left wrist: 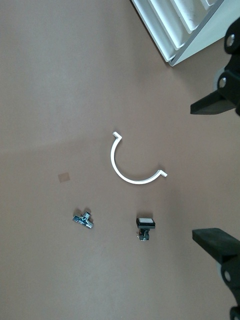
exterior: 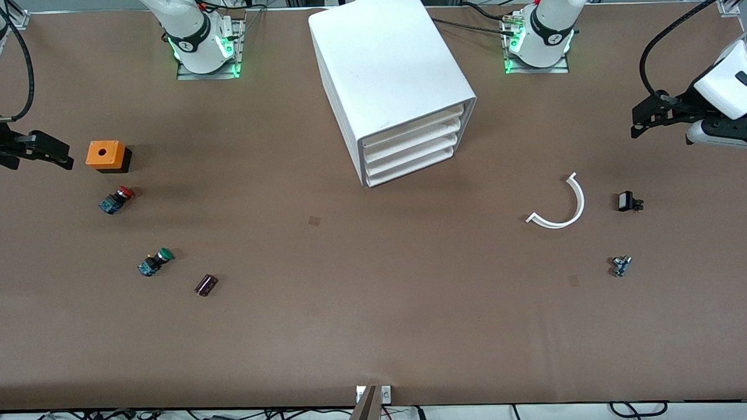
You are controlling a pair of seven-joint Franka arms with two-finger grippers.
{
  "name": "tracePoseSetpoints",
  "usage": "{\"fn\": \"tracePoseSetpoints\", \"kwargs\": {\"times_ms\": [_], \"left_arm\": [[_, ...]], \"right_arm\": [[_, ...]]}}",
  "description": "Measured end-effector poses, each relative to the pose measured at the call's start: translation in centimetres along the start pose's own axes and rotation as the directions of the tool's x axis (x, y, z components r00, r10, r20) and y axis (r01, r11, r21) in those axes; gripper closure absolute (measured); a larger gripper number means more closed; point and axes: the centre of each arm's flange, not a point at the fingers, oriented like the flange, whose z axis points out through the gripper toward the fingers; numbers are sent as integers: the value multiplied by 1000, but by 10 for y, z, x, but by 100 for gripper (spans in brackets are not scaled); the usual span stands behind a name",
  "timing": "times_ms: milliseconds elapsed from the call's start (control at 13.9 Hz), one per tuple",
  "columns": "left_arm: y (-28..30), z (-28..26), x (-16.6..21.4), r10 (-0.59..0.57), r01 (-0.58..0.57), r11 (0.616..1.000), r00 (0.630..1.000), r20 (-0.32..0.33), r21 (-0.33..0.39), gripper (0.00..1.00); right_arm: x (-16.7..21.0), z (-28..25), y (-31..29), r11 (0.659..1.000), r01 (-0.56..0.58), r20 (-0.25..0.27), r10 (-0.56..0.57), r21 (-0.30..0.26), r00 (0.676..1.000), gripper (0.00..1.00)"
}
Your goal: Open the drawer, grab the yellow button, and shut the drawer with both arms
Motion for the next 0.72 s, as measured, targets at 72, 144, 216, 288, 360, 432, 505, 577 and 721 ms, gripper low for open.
{"fn": "tracePoseSetpoints", "kwargs": {"times_ms": [72, 144, 216, 288, 360, 432, 505, 577, 721], "left_arm": [[0, 0, 0, 0, 0, 1000, 1000, 0, 0, 0], [0, 0, 0, 0, 0, 1000, 1000, 0, 0, 0], [-1, 0, 0, -1, 1, 1000, 1000, 0, 0, 0], [-1, 0, 0, -2, 2, 1000, 1000, 1, 0, 0], [-1, 0, 0, -3, 3, 1000, 1000, 1, 0, 0], [-1, 0, 0, -3, 3, 1000, 1000, 1, 0, 0], [-1, 0, 0, -2, 2, 1000, 1000, 1, 0, 0], [-1, 0, 0, -2, 2, 1000, 1000, 1, 0, 0], [-2, 1, 1, -3, 3, 1000, 1000, 16, -2, 0]], "right_arm": [[0, 0, 0, 1000, 0, 0, 0, 0, 1000, 0], [0, 0, 0, 1000, 0, 0, 0, 0, 1000, 0], [0, 0, 0, 1000, 0, 0, 0, 0, 1000, 0], [0, 0, 0, 1000, 0, 0, 0, 0, 1000, 0], [0, 1, 0, 1000, 0, 1, 0, 0, 1000, 0], [1, 1, 0, 1000, 0, 2, 0, 0, 1000, 0], [1, 2, 0, 1000, 0, 4, 0, 0, 1000, 0], [2, 4, -1, 1000, 0, 7, 0, 4, 1000, 0], [6, 12, -9, 999, 6, 19, -7, 36, 1000, 0]]}}
